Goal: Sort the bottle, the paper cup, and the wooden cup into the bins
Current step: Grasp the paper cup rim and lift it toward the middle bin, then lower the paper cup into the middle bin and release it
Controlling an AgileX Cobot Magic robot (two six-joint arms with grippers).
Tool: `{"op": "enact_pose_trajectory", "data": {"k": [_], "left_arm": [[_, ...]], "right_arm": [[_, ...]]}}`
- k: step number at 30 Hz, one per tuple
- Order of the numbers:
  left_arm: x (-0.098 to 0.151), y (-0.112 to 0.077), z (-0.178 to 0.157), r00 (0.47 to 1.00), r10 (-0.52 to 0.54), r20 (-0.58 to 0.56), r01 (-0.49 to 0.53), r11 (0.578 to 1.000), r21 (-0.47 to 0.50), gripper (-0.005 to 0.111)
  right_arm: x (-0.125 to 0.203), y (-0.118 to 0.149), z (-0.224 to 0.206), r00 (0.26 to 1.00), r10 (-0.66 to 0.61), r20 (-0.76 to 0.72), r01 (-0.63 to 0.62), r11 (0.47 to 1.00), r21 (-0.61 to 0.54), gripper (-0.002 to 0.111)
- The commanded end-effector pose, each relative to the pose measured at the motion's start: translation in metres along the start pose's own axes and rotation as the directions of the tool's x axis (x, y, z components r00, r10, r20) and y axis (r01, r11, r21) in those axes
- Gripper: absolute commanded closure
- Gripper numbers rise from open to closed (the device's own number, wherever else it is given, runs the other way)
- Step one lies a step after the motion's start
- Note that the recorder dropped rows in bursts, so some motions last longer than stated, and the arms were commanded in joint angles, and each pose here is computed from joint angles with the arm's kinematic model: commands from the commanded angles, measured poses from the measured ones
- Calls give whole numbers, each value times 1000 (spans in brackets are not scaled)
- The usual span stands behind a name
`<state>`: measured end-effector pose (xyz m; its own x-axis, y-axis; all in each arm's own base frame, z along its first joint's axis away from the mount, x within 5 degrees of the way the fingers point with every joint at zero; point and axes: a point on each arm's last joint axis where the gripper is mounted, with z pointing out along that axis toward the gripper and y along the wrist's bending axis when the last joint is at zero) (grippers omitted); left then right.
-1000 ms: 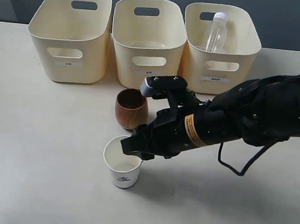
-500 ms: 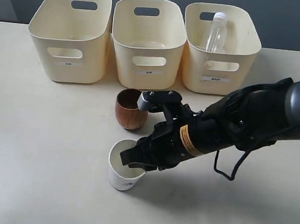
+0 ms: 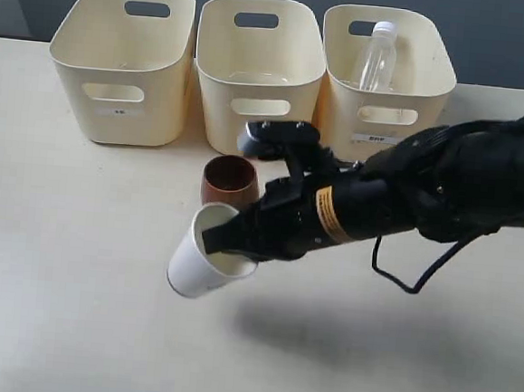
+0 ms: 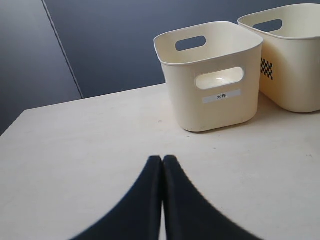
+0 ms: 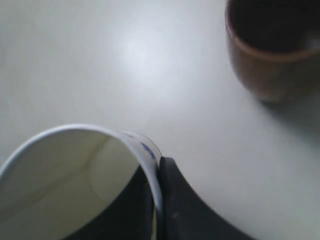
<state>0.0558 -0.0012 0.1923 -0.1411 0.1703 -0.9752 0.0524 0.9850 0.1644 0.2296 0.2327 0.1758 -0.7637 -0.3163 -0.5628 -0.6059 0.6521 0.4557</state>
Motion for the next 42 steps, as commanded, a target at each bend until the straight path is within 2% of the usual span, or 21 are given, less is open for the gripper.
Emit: {"op": "enact_pose_trajectory", "data": {"k": [1,11,18,27,31,42], "left_arm": [[0,0,0,1000,-4,5,4,1000,3,107],[0,0,0,1000,-4,5,4,1000,3,107],[0,0,0,1000,-4,5,4,1000,3,107],[0,0,0,1000,-4,5,4,1000,3,107],[0,0,0,1000,-4,5,4,1000,3,107],[0,0,0,1000,-4,5,4,1000,3,107]], "right_arm": [[-35,15,-30,982,-69,175,63,997,43,108],[-95,16,-67,876,-137,463,6,962,273,108],[-119,5,-83,797,-178,577,-104,901,421,108],[-144,-7,-58,785,-194,588,-132,876,465,108],[-153,-17,-48,773,-205,601,-171,844,508,108],[-165,-68,-30,809,-133,572,-200,853,482,108]]}}
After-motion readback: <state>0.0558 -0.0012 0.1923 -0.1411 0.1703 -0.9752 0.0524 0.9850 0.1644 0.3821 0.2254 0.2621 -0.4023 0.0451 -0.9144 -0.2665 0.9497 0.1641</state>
